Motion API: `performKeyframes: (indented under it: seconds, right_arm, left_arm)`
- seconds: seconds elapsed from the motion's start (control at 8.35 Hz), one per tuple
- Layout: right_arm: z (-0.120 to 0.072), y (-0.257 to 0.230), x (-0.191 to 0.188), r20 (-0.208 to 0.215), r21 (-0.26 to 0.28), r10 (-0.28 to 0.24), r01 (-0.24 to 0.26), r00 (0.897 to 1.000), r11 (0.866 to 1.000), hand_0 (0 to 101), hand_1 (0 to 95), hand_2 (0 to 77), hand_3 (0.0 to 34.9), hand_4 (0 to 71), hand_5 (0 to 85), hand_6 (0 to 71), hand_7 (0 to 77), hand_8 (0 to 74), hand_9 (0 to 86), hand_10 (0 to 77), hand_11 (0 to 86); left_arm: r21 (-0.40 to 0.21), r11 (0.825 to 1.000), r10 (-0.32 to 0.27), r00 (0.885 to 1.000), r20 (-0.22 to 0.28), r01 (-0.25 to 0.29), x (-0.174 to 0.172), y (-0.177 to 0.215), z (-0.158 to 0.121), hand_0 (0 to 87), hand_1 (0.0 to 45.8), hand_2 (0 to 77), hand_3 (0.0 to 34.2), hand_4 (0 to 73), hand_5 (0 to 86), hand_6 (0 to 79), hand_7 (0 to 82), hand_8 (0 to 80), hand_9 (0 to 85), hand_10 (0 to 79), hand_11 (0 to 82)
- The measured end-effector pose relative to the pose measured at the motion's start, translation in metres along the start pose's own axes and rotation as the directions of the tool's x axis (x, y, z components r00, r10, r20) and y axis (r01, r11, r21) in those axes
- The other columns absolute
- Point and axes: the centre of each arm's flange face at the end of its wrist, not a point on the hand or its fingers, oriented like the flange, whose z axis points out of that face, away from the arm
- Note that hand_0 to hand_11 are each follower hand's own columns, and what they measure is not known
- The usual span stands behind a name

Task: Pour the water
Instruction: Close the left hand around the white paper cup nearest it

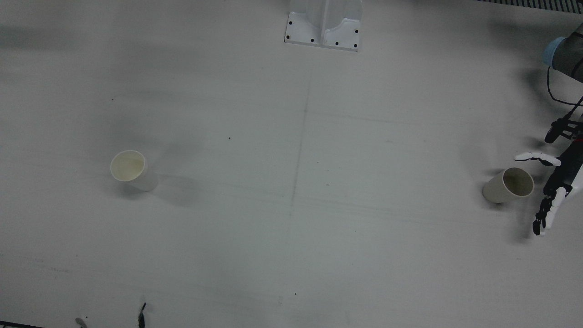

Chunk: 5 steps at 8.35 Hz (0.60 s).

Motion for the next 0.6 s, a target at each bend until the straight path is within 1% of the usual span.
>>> performKeyframes:
  seconds: [0.12,0.24,0.36,0.48,0.6]
  right_arm:
    - [-0.001,0.001,0.0,0.001,-0.001,0.0,0.0,1.0,1.0,38,4.9,26.2,0.0,41.5,48.5,26.7,27.3,21.3,30.5,23.5,34.4]
    - [-0.001,0.001,0.0,0.001,-0.002,0.001,-0.001,1.0,1.0,38,4.9,25.6,0.0,41.5,48.0,26.2,27.8,21.3,30.5,23.5,34.4]
    - [-0.001,0.002,0.0,0.001,-0.002,0.001,-0.001,1.0,1.0,38,4.9,25.6,0.0,41.5,48.0,26.2,27.8,21.3,30.5,23.5,34.4]
    - [-0.002,0.002,0.0,0.001,-0.003,0.003,-0.003,1.0,1.0,38,4.9,26.2,0.0,41.5,47.5,26.2,27.8,21.3,30.0,22.4,32.7]
    - [-0.002,0.003,-0.001,0.001,-0.004,0.004,-0.004,1.0,1.0,38,4.9,26.2,0.0,41.5,47.5,26.2,27.8,21.3,30.0,22.4,32.7]
  left_arm:
    - [-0.002,1.0,0.021,1.0,-0.002,-0.021,0.0,0.001,0.001,45.7,17.5,20.7,4.5,2.2,0.0,0.0,1.1,0.5,1.1,0.5,0.0]
    - [-0.003,0.999,0.04,0.999,-0.002,-0.04,-0.001,0.002,0.002,45.8,16.9,21.3,5.3,2.2,0.0,0.0,1.1,0.5,1.1,0.0,0.0]
    - [-0.006,0.999,0.053,0.999,-0.003,-0.053,-0.002,0.004,0.006,45.8,16.9,21.3,5.3,2.2,0.0,0.0,1.1,0.5,1.1,0.0,0.0]
    - [-0.013,0.998,0.067,0.998,-0.006,-0.067,-0.005,0.009,0.013,45.8,15.3,21.8,5.3,2.2,0.0,0.0,1.1,0.0,1.1,0.5,0.0]
    - [-0.018,0.997,0.074,0.997,-0.008,-0.074,-0.008,0.013,0.021,45.7,12.5,21.8,5.3,2.2,0.0,0.0,1.1,0.5,1.1,0.0,0.0]
